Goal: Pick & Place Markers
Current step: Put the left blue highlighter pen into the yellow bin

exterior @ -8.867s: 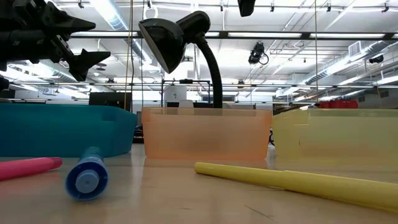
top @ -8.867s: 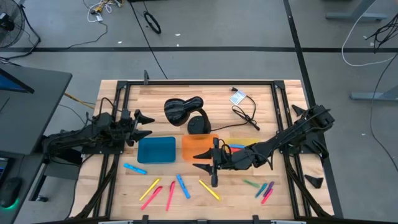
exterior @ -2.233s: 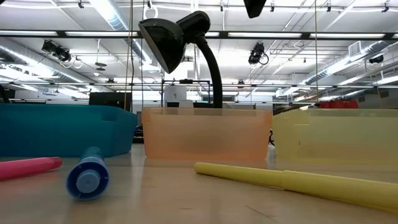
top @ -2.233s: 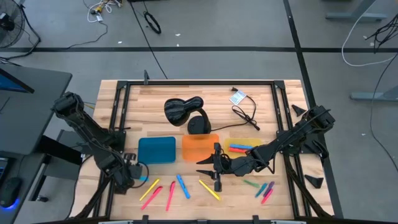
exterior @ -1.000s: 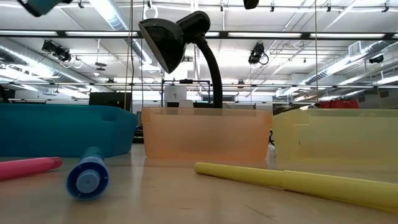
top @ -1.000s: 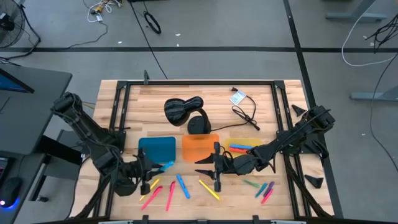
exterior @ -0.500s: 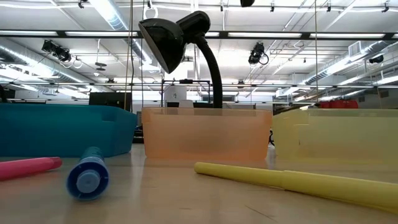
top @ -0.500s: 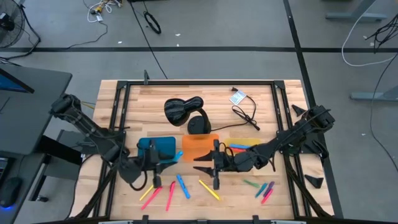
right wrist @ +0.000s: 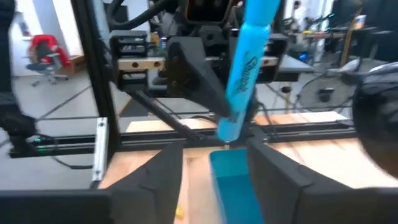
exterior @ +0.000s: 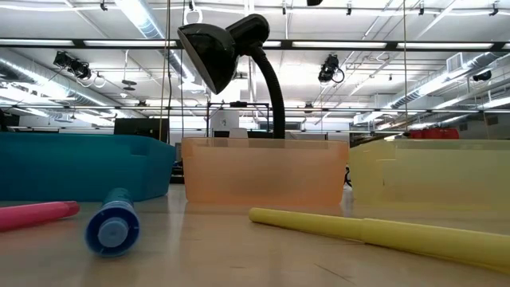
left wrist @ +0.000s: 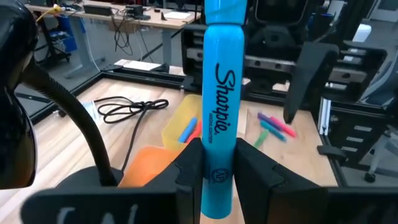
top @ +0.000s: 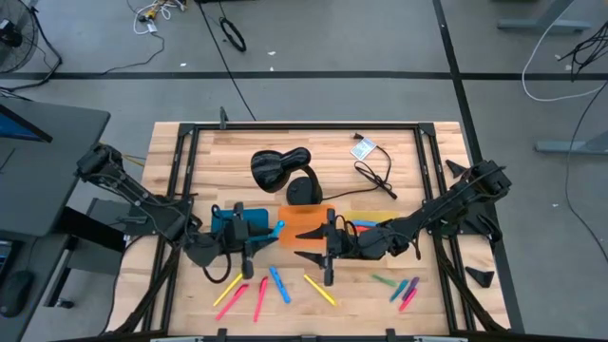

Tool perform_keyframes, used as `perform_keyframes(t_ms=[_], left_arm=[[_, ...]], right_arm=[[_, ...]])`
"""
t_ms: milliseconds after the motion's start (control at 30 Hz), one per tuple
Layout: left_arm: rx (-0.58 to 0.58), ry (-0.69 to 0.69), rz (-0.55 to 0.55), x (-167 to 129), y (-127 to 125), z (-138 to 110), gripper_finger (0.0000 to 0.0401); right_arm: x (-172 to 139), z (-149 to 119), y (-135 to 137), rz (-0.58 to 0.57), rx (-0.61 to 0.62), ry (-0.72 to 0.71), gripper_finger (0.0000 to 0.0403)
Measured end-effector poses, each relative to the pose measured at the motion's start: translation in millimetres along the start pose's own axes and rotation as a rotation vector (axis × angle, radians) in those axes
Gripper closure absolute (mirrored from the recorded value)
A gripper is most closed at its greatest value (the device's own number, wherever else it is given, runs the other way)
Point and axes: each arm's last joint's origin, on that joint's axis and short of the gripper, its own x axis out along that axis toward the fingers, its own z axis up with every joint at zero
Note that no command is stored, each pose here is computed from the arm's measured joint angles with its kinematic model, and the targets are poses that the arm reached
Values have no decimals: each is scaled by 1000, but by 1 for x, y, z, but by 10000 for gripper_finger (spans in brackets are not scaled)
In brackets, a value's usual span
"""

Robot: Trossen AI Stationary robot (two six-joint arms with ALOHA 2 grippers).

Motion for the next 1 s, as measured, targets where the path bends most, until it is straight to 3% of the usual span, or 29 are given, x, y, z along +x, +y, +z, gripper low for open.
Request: perform_keyframes(t_ms=[233, 700, 1000], left_arm=[[17, -41, -46, 14, -6, -1, 331], [10, -150, -134, 60, 8, 7, 329], [14, -148, -141, 62, 6, 5, 329]], right_arm=[[-8, 19, -7, -55, 6, -53, 176], [-10, 30, -11, -10, -19, -102, 174], [-10, 29, -11, -6, -45, -93, 229]])
